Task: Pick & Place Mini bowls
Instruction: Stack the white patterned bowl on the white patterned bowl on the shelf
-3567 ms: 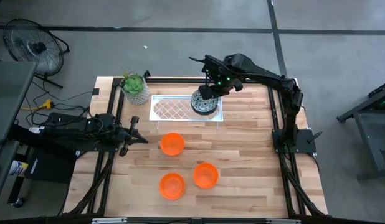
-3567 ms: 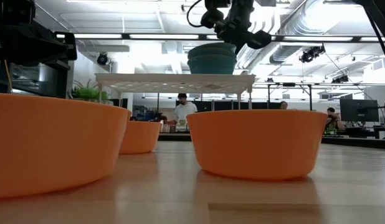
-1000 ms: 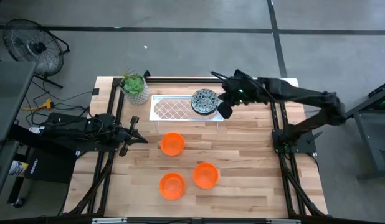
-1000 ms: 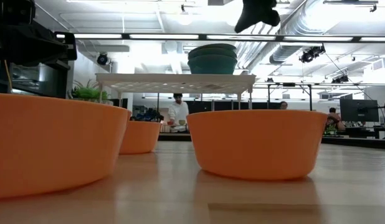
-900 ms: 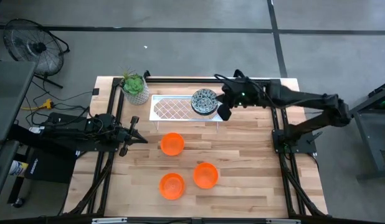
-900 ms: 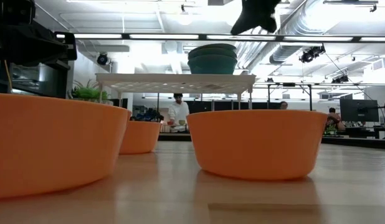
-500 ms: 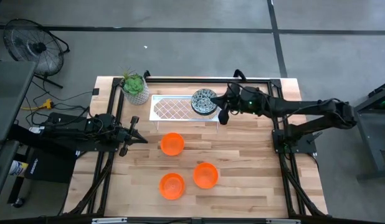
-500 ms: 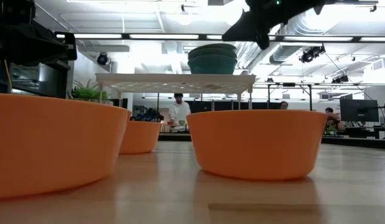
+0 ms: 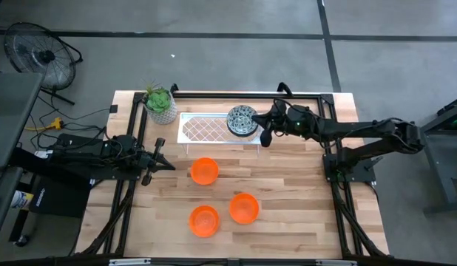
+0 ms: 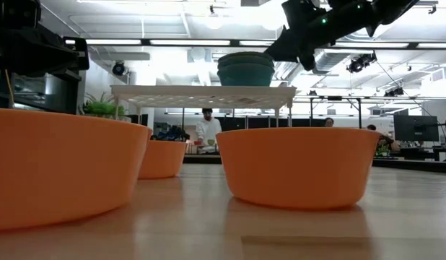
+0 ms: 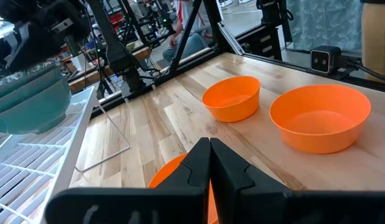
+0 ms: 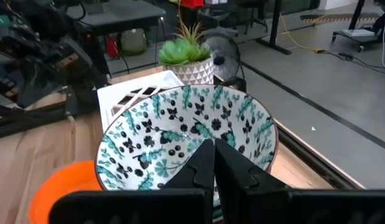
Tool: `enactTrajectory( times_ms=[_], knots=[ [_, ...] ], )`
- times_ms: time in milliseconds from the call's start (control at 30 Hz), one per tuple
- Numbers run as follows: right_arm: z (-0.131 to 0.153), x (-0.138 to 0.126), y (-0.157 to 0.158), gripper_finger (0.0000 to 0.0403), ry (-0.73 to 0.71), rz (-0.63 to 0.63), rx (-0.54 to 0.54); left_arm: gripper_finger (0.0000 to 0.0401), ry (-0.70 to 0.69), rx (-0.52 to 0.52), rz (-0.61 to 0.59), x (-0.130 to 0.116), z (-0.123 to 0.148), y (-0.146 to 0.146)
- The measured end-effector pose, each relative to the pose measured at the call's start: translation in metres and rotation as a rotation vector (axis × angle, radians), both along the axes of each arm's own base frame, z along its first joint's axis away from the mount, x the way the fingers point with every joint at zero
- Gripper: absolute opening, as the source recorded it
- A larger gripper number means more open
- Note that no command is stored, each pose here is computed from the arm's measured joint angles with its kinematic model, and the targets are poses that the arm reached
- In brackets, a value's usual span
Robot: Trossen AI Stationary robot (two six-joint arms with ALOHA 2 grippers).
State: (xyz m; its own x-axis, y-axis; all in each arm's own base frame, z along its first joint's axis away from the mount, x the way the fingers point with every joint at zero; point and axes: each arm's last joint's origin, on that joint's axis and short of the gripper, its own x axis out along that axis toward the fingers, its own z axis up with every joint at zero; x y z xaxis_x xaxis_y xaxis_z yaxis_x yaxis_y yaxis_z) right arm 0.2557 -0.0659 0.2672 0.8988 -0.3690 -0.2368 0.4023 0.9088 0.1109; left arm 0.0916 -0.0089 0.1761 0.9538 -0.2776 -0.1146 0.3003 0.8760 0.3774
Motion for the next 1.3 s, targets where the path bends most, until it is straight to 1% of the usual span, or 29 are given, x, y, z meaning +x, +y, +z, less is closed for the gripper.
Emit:
enactTrajectory(
  times_ms=[267,500,667,867,1000,1100,1200,1300],
  knots=[
    [-0.001,-0.001,-0.001,0.0000,0.005,-0.023,-0.019,0.0000,0.000,0.000,0.000,0.000,0.000,0.000],
    [-0.005,0.002,-0.002,0.0000,0.019,-0.005,0.007,0.0000,0.000,0.000,0.000,0.000,0.000,0.000],
    [-0.005,0.004,-0.003,0.0000,0.003,-0.014,0.003,0.0000,0.000,0.000,0.000,0.000,0.000,0.000],
    [0.012,0.007,-0.004,0.0000,-0.034,-0.025,-0.013,0.0000,0.000,0.000,0.000,0.000,0.000,0.000],
    [0.027,0.011,-0.004,0.0000,-0.009,-0.019,-0.007,0.0000,0.001,0.000,0.000,0.000,0.000,0.000],
    [0.036,0.019,-0.004,0.0000,0.027,-0.005,0.000,0.0000,0.000,0.000,0.000,0.000,0.000,0.000],
    [0.040,0.032,-0.005,0.0000,0.051,0.053,0.001,0.0000,0.000,0.000,0.000,0.000,0.000,0.000],
    [0.045,0.046,-0.008,0.0000,0.072,0.085,0.011,0.0000,0.000,0.000,0.000,0.000,0.000,0.000]
  ],
)
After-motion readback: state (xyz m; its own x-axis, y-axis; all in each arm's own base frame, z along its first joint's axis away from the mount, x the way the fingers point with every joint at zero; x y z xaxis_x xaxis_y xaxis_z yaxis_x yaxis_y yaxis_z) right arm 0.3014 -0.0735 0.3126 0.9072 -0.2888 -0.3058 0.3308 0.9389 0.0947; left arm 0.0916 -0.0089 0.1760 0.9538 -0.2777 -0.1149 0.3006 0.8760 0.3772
